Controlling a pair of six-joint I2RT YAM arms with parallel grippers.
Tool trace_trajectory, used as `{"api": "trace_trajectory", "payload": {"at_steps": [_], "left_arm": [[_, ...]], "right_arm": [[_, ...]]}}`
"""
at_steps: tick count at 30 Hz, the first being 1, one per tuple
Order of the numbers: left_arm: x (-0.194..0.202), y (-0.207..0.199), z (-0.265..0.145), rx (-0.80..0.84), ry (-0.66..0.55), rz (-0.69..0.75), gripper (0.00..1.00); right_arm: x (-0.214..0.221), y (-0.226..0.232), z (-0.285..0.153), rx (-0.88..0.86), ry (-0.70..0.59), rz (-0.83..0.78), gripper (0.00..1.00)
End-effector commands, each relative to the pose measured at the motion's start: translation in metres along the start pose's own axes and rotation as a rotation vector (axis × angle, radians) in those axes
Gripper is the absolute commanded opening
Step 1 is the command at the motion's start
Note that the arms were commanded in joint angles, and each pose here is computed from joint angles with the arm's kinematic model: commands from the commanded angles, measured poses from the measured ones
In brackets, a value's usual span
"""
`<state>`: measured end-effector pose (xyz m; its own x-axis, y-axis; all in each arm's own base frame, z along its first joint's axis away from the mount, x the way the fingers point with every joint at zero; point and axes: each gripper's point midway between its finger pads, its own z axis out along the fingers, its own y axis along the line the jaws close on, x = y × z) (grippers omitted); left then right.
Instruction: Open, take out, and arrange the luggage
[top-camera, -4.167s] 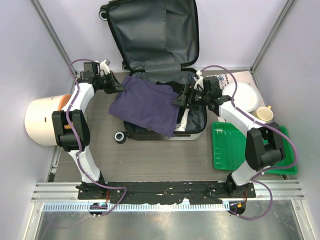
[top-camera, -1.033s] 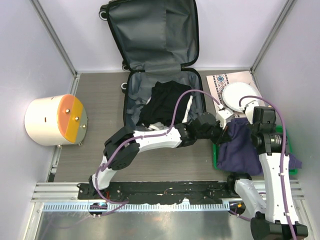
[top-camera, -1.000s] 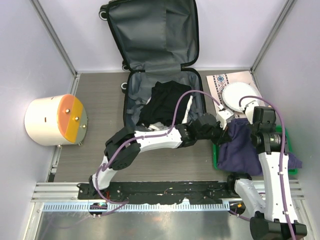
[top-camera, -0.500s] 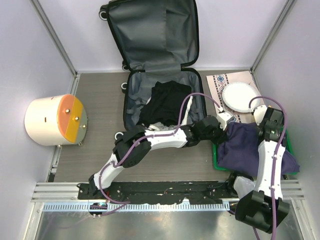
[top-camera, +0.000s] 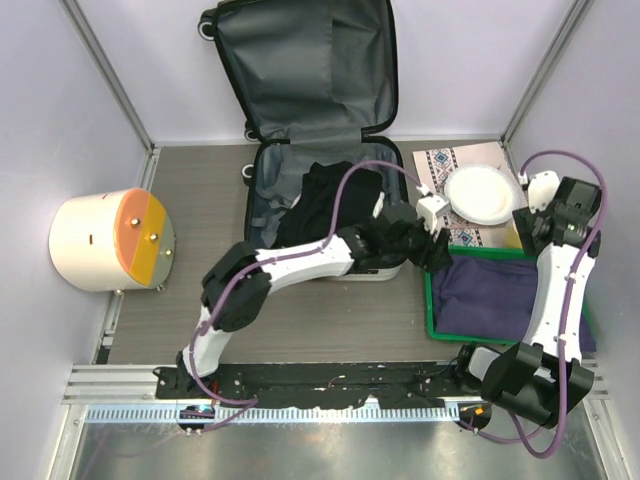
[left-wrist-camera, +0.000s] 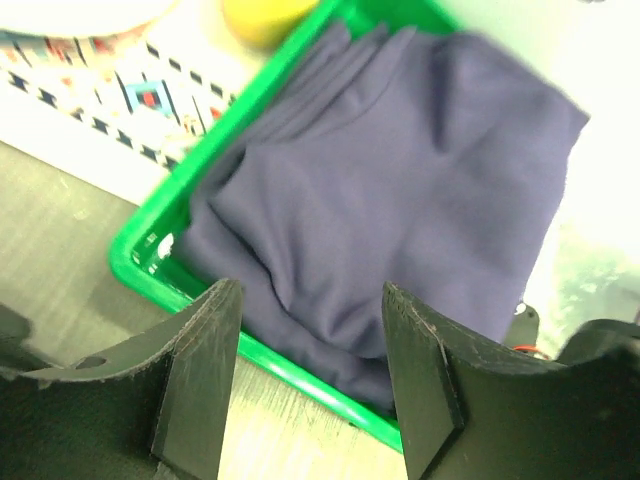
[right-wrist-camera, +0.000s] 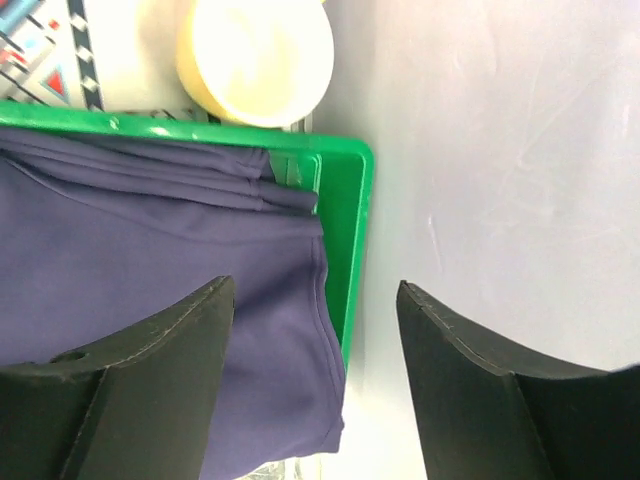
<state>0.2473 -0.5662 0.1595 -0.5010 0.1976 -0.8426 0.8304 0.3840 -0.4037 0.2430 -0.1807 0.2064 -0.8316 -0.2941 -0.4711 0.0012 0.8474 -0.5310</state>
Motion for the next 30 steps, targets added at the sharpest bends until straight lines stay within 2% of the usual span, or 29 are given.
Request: {"api": "trace_trajectory", "payload": {"at_steps": [1, 3, 4, 6, 7, 10, 12, 13, 14, 16, 17, 20, 23, 28, 30], "left_arm": [[-0.091, -0.02, -0.064, 0.052, -0.181, 0.074, 0.61], [-0.09, -0.02, -0.073, 0.077, -0.175, 0.05, 0.61], [-0.101, -0.028, -0.085, 0.1, -0.199, 0.049, 0.61], [-0.111, -0.036, -0.097, 0.138, -0.216, 0.048, 0.62], [-0.122, -0.043, -0.109, 0.144, -0.231, 0.061, 0.64], [-0.128, -0.033, -0.133, 0.094, -0.177, 0.058, 0.68], [-0.122, -0.003, -0.154, 0.027, -0.132, 0.022, 0.71], [-0.116, 0.007, -0.161, 0.011, -0.11, 0.015, 0.78], [-0.106, 0.03, -0.177, -0.044, -0.07, -0.01, 0.8], [-0.095, 0.067, -0.197, -0.129, -0.035, 0.006, 0.82], [-0.077, 0.081, -0.205, -0.166, 0.017, -0.007, 0.82], [-0.06, 0.118, -0.234, -0.252, 0.07, 0.0, 0.82], [-0.048, 0.14, -0.251, -0.284, 0.13, 0.017, 0.8], [-0.045, 0.146, -0.246, -0.252, 0.146, 0.058, 0.76], [-0.061, 0.149, -0.239, -0.268, 0.11, 0.087, 0.75]], "right_arm": [[-0.012, 0.021, -0.02, -0.183, -0.006, 0.051, 0.68], [-0.006, 0.047, -0.027, -0.318, 0.011, 0.06, 0.63], [0.01, 0.064, -0.035, -0.398, 0.075, 0.055, 0.59], [0.027, 0.087, -0.042, -0.492, 0.115, 0.037, 0.59], [0.039, 0.094, -0.05, -0.522, 0.148, 0.014, 0.59], [0.075, 0.114, -0.051, -0.56, 0.244, -0.021, 0.59], [0.093, 0.129, -0.038, -0.568, 0.276, -0.02, 0.59], [0.097, 0.132, -0.031, -0.561, 0.276, -0.02, 0.6], [0.1, 0.136, -0.023, -0.558, 0.283, -0.008, 0.61], [0.103, 0.143, -0.001, -0.54, 0.269, 0.001, 0.63], [0.103, 0.146, 0.008, -0.548, 0.283, 0.016, 0.63], [0.088, 0.146, 0.028, -0.528, 0.246, 0.062, 0.63], [0.052, 0.143, 0.023, -0.582, 0.179, 0.112, 0.63], [-0.043, 0.113, -0.037, -0.616, -0.044, 0.228, 0.63], [-0.077, 0.105, -0.056, -0.614, -0.132, 0.241, 0.62]]}}
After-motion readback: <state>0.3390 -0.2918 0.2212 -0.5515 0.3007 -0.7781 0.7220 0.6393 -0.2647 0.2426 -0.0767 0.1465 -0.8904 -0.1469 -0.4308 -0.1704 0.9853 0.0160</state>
